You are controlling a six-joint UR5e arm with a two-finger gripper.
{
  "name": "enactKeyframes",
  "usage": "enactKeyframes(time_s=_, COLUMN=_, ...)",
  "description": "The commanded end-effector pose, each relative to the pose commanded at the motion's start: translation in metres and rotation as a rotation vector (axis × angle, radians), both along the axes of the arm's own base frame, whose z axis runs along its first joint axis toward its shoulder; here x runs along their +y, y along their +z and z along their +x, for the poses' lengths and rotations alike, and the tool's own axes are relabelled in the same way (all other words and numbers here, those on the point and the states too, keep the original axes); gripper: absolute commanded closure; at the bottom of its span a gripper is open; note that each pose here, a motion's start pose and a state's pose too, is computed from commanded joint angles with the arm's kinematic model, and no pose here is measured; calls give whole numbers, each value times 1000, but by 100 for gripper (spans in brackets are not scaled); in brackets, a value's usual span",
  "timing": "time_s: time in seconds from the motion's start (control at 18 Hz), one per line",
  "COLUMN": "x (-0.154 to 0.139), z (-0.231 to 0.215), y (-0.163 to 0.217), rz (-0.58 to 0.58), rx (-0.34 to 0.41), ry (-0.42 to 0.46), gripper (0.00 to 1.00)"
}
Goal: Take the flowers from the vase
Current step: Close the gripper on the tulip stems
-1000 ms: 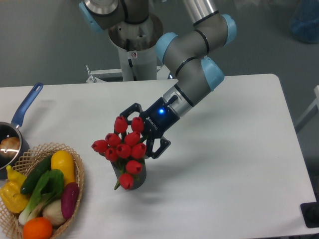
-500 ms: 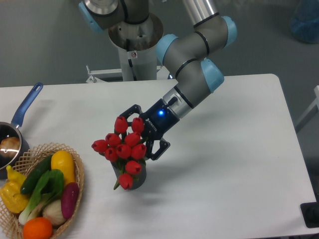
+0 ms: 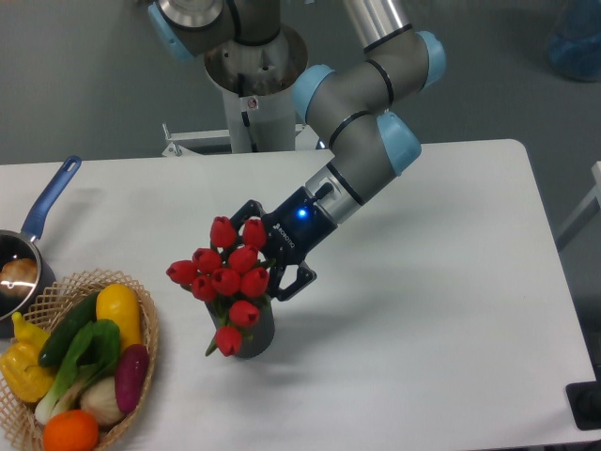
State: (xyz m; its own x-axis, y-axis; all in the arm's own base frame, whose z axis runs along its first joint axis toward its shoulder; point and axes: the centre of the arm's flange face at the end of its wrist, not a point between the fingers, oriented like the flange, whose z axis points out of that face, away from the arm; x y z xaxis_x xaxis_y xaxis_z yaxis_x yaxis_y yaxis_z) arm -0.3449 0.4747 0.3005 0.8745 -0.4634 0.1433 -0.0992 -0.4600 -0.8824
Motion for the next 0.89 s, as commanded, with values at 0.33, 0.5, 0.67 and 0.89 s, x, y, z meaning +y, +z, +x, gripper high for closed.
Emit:
enactKeyframes(time_s=0.33, x=0, z=0, y=0, rz=1, rx=-4, ry=1, gripper=46)
enactKeyframes(time_s=0.5, x=-1, z=-1, y=0, rz=2, rx=-6, ry=4, gripper=49)
enactKeyframes(time_s=0.67, x=-1, z=-1, y=0, rz=2, rx=-6, ry=4, gripper=49)
enactKeyframes(time_s=0.89, x=-2, z=-3, y=1, rz=8, rx=-10, ry=9, gripper=49)
